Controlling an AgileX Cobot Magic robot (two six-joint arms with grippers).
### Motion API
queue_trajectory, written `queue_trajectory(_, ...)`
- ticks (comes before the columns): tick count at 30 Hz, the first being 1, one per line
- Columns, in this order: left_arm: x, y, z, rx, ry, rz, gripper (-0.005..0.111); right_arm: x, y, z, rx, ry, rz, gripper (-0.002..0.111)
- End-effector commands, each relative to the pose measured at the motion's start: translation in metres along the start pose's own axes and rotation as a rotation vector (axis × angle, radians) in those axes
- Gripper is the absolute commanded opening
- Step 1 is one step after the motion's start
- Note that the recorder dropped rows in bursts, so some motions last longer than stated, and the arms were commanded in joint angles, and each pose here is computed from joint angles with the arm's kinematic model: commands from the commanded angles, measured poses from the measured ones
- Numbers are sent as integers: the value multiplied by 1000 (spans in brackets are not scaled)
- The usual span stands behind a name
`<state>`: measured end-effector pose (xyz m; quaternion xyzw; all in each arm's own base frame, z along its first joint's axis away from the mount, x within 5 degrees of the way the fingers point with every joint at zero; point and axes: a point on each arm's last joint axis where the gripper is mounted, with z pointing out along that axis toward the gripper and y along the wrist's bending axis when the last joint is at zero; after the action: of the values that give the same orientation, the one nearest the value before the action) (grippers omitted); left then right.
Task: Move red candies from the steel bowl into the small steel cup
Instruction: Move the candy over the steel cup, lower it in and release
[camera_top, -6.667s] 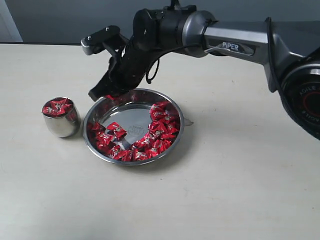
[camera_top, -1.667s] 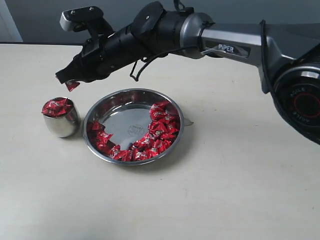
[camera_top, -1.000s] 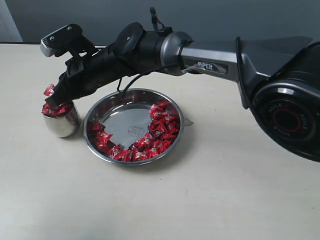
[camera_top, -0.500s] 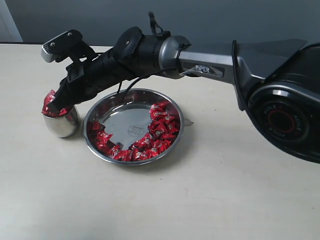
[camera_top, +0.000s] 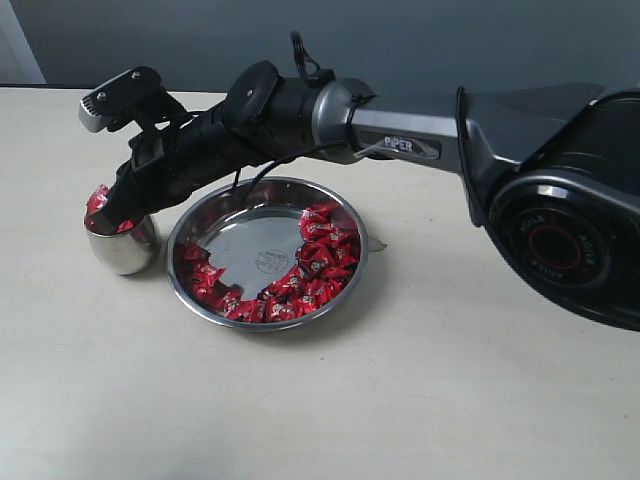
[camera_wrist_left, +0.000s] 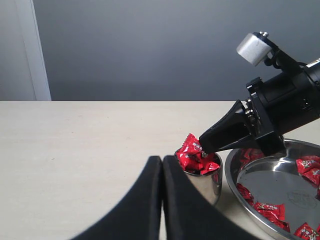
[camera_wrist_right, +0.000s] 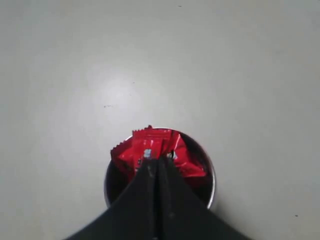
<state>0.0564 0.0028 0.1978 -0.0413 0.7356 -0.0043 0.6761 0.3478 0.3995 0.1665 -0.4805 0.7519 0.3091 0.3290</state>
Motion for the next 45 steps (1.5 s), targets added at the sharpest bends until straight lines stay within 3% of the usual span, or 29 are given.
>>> queue_trajectory(1, -1, 0, 0, 6, -10, -4, 0, -2, 0, -1, 6, -9, 1, -1)
queue_trajectory(38, -1, 0, 0, 6, -10, -4, 0, 9, -1, 9, -5, 21, 14, -1)
queue_trajectory(40, -1, 0, 0, 6, -10, -4, 0, 10, -1, 9, -9, 25, 15, 3)
queue_trajectory(45, -1, 0, 0, 6, -10, -4, 0, 11, 0, 10, -21, 34, 23, 24)
